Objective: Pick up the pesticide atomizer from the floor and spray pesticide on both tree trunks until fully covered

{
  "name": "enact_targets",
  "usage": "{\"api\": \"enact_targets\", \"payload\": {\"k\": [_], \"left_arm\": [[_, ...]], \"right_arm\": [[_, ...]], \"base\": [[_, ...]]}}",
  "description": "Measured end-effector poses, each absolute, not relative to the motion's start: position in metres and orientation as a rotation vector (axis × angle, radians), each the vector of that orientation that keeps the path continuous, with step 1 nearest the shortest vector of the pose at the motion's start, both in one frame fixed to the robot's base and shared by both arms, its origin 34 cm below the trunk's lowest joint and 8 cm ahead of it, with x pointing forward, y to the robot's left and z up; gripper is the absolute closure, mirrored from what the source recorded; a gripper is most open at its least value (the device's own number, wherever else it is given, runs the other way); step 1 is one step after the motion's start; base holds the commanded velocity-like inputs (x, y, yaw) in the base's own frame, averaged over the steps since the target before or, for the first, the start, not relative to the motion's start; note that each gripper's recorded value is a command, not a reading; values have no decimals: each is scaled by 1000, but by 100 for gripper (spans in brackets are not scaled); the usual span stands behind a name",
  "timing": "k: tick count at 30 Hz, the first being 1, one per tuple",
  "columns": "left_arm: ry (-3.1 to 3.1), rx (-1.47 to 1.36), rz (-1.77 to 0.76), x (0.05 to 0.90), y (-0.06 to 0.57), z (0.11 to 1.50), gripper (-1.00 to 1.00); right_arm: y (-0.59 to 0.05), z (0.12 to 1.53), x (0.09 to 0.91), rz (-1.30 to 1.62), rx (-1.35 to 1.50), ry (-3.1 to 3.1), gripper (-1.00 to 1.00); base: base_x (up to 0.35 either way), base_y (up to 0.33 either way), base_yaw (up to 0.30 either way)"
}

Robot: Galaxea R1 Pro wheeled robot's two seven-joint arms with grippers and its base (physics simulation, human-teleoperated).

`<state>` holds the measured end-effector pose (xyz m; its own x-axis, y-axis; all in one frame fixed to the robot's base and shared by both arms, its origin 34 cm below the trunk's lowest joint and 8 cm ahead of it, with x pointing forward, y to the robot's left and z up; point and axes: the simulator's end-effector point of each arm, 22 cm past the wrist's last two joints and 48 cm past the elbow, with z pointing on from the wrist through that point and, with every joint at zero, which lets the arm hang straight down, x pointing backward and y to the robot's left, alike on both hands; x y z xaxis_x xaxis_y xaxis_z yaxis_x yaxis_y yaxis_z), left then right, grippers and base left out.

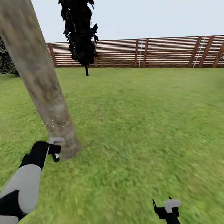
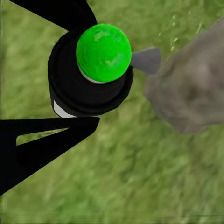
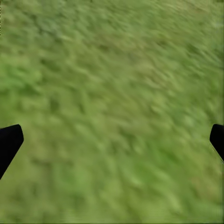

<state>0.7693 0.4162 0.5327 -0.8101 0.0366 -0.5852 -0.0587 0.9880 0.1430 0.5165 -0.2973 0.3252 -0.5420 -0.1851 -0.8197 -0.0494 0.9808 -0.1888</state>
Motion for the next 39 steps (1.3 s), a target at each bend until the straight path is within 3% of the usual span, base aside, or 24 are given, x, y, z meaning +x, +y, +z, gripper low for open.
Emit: {"api": "enact_targets", "payload": {"k": [6,13,20,29,39], "left_arm": [[2507,10,175,773,391,529,100],[2504,-84,226,760,443,532,100],[2561,-42,136,747,383,494,100],[2605,-106,259,707,442,472,100],[2493,-71,322,727,405,468,100]], "right_arm": [[-297,325,517,-174,-166,2141,-100],[-297,325,517,-174,-166,2141,-100],[-297,325,517,-174,-165,2141,-100],[-297,325,517,-174,-166,2141,-100],[-295,325,517,-171,-166,2141,-100]], "base": [[177,-242,276],[184,-238,190],[181,-211,68],[15,-15,270],[0,0,241]]}}
